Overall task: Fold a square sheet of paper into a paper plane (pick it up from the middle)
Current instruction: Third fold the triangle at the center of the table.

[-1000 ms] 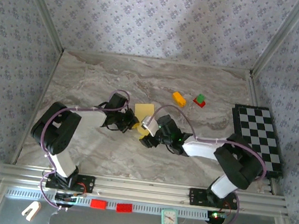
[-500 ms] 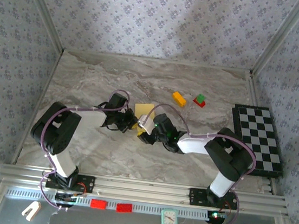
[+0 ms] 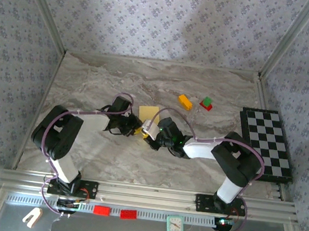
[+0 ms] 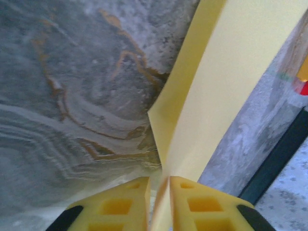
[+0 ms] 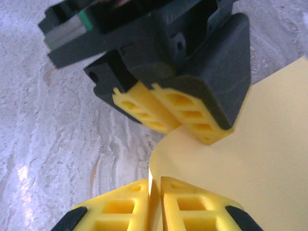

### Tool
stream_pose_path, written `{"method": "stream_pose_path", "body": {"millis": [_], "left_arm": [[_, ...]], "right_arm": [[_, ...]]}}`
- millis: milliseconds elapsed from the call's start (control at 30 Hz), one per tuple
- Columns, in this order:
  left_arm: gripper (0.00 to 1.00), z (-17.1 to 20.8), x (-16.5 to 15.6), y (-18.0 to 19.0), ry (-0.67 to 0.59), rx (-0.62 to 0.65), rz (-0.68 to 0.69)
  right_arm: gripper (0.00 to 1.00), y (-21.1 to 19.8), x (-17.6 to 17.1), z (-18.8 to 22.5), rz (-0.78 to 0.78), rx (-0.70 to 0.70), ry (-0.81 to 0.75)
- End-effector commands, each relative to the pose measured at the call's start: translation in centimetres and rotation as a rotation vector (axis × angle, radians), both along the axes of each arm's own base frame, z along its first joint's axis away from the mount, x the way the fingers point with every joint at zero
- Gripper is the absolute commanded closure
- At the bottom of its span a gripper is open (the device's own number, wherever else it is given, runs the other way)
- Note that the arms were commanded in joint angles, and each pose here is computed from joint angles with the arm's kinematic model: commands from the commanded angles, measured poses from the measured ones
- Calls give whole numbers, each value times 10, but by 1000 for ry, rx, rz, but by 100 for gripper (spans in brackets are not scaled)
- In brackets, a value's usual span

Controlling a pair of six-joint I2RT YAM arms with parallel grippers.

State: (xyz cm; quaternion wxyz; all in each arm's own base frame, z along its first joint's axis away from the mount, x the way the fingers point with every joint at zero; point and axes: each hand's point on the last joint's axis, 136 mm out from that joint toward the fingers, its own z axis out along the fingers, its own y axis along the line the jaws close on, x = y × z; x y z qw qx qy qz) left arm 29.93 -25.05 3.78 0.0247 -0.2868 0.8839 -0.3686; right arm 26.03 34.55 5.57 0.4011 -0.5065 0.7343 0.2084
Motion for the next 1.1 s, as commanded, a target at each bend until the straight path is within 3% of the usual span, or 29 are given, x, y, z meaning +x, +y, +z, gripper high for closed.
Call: {"method": "stream_pose_path", "body": {"millis": [0,167,333,800,1067], "left_arm": [[75,12,0,23,-35,46,2],[63,50,14,31,-156,72,-44],[61,66,27,15,-216,33,-102],[77,2,39,-3,-68,183,-204],[83,-26,27,2,18,295,-276]], "right_arm": [[86,5,-10,5,43,17,31],[87,4,-21,4,55,52,110],[89,3,-29,5,63,101,200],[91,1,-26,15,39,229,359],[91,-5,-6,6,-102,193,370]]}}
